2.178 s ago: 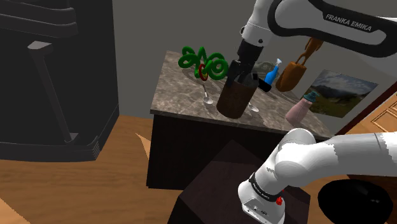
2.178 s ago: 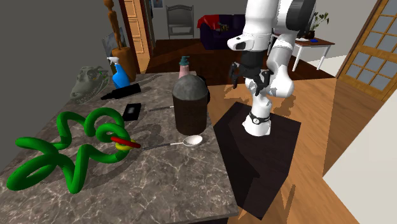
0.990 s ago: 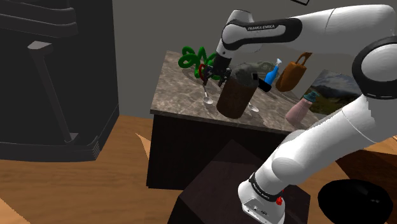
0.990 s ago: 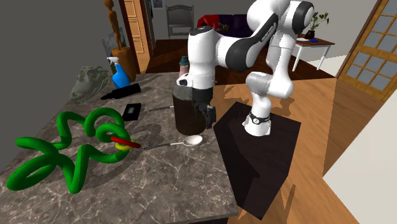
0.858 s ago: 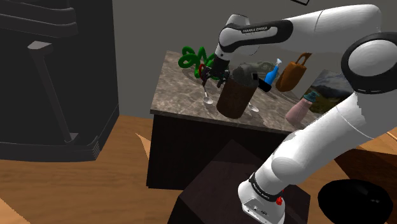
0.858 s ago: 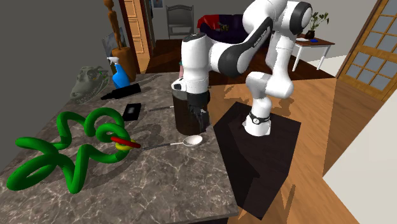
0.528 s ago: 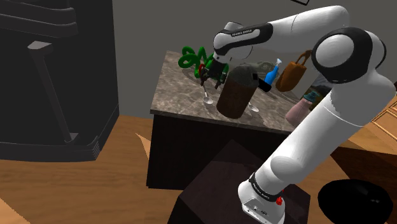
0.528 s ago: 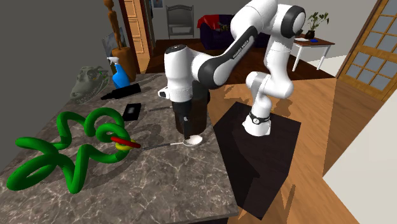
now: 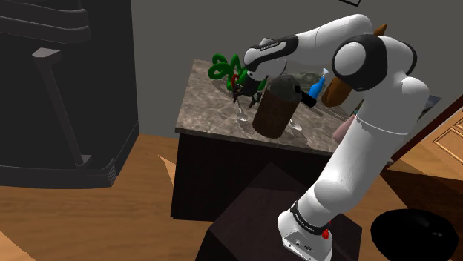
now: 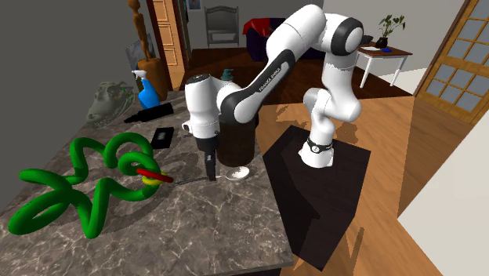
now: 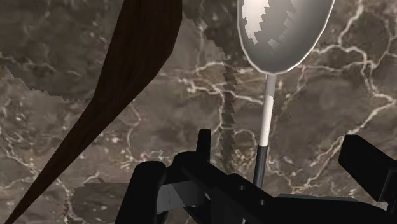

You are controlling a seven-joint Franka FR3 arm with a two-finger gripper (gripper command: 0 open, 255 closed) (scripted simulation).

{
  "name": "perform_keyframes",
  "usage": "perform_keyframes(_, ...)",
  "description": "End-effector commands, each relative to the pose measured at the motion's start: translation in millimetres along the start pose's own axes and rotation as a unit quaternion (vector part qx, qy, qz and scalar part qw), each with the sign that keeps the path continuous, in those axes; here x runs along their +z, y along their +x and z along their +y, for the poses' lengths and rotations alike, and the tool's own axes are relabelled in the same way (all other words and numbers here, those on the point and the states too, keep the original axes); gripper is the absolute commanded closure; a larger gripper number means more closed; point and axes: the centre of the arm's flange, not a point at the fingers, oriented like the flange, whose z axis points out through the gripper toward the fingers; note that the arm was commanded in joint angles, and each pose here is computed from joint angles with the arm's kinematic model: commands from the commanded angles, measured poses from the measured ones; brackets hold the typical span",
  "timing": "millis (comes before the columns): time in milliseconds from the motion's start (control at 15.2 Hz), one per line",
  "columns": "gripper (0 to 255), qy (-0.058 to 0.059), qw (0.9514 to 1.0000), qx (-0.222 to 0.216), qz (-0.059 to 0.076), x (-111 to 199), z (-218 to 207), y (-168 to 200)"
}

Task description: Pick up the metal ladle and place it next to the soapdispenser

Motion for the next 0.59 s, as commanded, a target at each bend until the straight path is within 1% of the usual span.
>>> perform_keyframes(0,0,0.0,1.0,0.002,0.0,11,0,2)
perform_keyframes(264,0,0.0,1.0,0.002,0.0,30,0,2)
perform_keyframes(528,0,0.0,1.0,0.002,0.0,30,0,2)
